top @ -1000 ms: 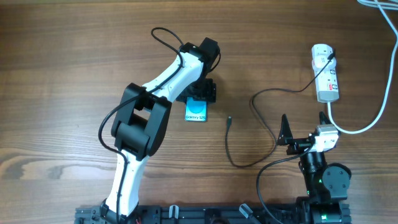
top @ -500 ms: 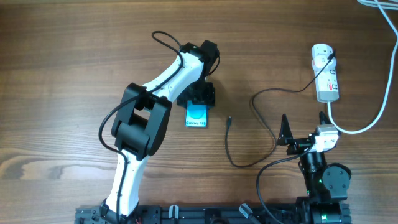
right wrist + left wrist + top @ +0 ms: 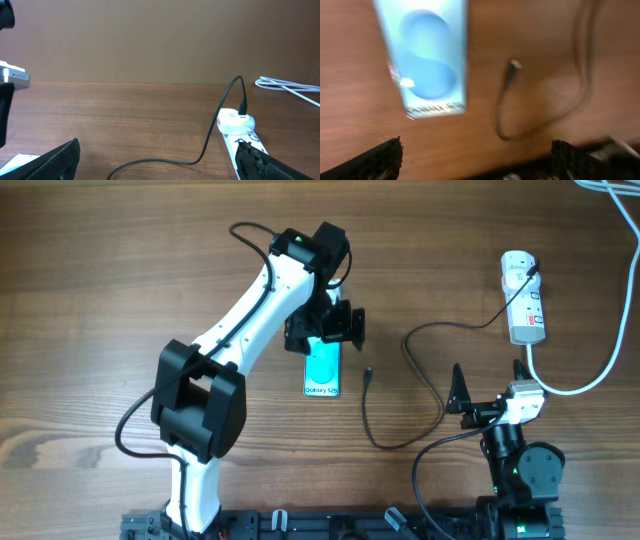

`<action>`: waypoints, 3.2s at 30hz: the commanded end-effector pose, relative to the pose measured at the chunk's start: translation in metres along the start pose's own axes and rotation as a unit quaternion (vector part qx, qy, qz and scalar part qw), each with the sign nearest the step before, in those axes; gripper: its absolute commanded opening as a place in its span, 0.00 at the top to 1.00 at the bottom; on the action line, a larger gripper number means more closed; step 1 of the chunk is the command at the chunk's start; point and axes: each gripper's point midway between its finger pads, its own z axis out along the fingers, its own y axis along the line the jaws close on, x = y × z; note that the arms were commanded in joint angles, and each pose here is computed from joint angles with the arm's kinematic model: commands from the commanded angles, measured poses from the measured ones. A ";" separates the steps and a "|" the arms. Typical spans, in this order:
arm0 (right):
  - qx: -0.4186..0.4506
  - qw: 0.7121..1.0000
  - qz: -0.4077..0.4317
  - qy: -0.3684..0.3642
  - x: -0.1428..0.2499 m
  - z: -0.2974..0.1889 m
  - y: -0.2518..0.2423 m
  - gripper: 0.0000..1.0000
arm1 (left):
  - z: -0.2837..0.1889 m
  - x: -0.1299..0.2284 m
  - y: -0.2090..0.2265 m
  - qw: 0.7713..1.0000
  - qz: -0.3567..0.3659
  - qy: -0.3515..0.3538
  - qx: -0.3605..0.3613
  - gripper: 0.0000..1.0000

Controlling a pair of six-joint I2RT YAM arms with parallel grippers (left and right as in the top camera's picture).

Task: Plug charger to phone and switch on socket
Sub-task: 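Grasp the phone with the left gripper and tilt it upright, then lift the phone upright with the left gripper, raise the right arm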

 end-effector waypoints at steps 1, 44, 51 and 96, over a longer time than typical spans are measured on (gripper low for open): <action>0.004 1.000 -0.006 -0.004 -0.002 0.000 -0.002 0.00 | -0.004 -0.026 0.033 0.989 -0.040 -0.091 -0.111 0.00; 0.004 1.000 -0.006 -0.004 -0.002 0.000 -0.002 0.00 | 0.071 -0.024 0.046 0.987 -0.045 -0.046 -0.149 0.28; 0.004 1.000 -0.006 -0.004 -0.002 0.000 -0.002 0.00 | 0.036 0.001 0.005 0.997 0.012 0.028 -0.069 0.30; -0.224 0.865 0.445 -0.055 -0.118 -0.030 0.059 0.01 | -0.157 -0.035 -0.028 0.784 -0.132 0.155 0.586 0.29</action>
